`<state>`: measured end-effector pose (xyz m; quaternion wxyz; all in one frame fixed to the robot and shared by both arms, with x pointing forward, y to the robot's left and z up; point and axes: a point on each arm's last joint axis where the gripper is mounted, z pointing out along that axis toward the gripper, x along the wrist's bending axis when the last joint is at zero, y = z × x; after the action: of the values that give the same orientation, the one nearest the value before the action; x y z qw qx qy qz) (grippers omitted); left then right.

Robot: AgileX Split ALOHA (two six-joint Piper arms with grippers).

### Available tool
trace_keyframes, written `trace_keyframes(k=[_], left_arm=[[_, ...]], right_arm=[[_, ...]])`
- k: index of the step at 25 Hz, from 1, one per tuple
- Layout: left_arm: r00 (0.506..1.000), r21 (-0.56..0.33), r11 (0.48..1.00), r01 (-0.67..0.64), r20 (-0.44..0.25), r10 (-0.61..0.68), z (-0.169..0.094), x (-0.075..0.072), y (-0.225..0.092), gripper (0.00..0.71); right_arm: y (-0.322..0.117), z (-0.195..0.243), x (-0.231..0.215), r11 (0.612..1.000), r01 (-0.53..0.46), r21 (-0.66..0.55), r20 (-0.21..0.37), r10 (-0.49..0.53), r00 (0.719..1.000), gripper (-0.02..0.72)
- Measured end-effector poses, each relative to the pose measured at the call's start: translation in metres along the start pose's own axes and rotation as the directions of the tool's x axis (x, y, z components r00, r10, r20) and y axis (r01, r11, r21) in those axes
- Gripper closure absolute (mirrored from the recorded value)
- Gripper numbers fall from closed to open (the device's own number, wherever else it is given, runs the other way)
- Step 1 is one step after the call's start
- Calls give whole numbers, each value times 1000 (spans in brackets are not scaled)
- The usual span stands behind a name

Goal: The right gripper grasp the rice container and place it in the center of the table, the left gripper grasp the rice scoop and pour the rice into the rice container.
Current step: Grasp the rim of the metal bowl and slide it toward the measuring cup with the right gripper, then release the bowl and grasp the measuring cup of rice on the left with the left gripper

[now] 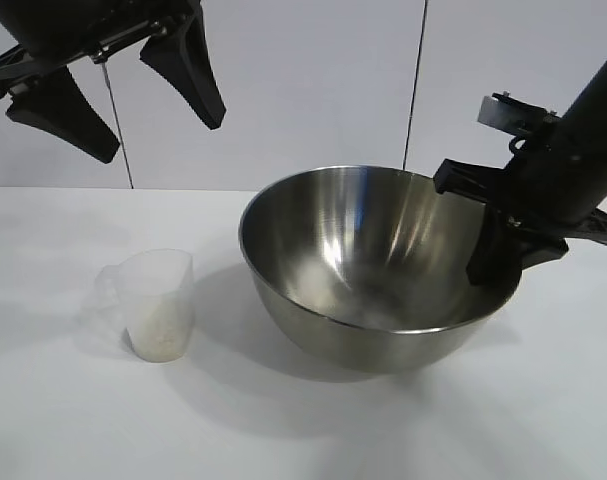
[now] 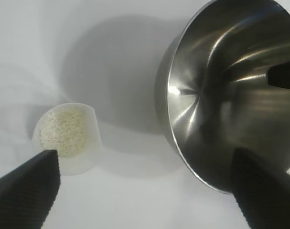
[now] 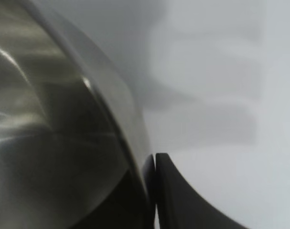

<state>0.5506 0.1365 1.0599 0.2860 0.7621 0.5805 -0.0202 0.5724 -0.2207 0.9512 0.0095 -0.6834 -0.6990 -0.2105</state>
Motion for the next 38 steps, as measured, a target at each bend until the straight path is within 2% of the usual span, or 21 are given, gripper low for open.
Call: trace_keyframes(k=[7,12,14,16,18,21,28,30,33,35,38], left_arm=[[1000,14,1000,0,1,0,0,0,-1,16],[1000,22,1000,-17,2,17,0,0,-2,16],[999,23,999,-45,2,45,0,0,-2,16],[997,25,996,-83,3,83,0,0,-2,16],[995,25,994,-103,4,103,0,0,-2,16],[994,26,993,-113,4,112,0,0,-2,16],[985,29,985,-172,7,172,0,0,-3,16],[983,29,982,-186,7,186,0,0,-3,16],[979,2,979,-203,4,203,-5,-2,-1,16],[975,-57,974,-221,-6,221,-15,-5,1,16],[960,-171,945,-278,-28,278,-40,-12,5,16]], right_arm=[[6,26,5,999,4,39,0,-4,1000,694],[14,25,7,1000,9,19,-4,-8,1000,692],[16,24,8,1000,10,14,-7,-10,1000,668],[17,23,8,1000,11,12,-9,-11,1000,612],[17,23,9,1000,5,12,-14,-5,1000,527],[18,22,10,1000,-2,9,-19,2,1000,362],[22,2,16,1000,17,8,-23,-17,1000,82],[26,-14,19,999,33,-9,-1,-33,999,44],[33,-41,24,998,46,-42,39,-44,998,27],[36,-60,27,996,53,-76,56,-49,997,21],[37,-84,27,992,45,-121,50,-39,998,20]])
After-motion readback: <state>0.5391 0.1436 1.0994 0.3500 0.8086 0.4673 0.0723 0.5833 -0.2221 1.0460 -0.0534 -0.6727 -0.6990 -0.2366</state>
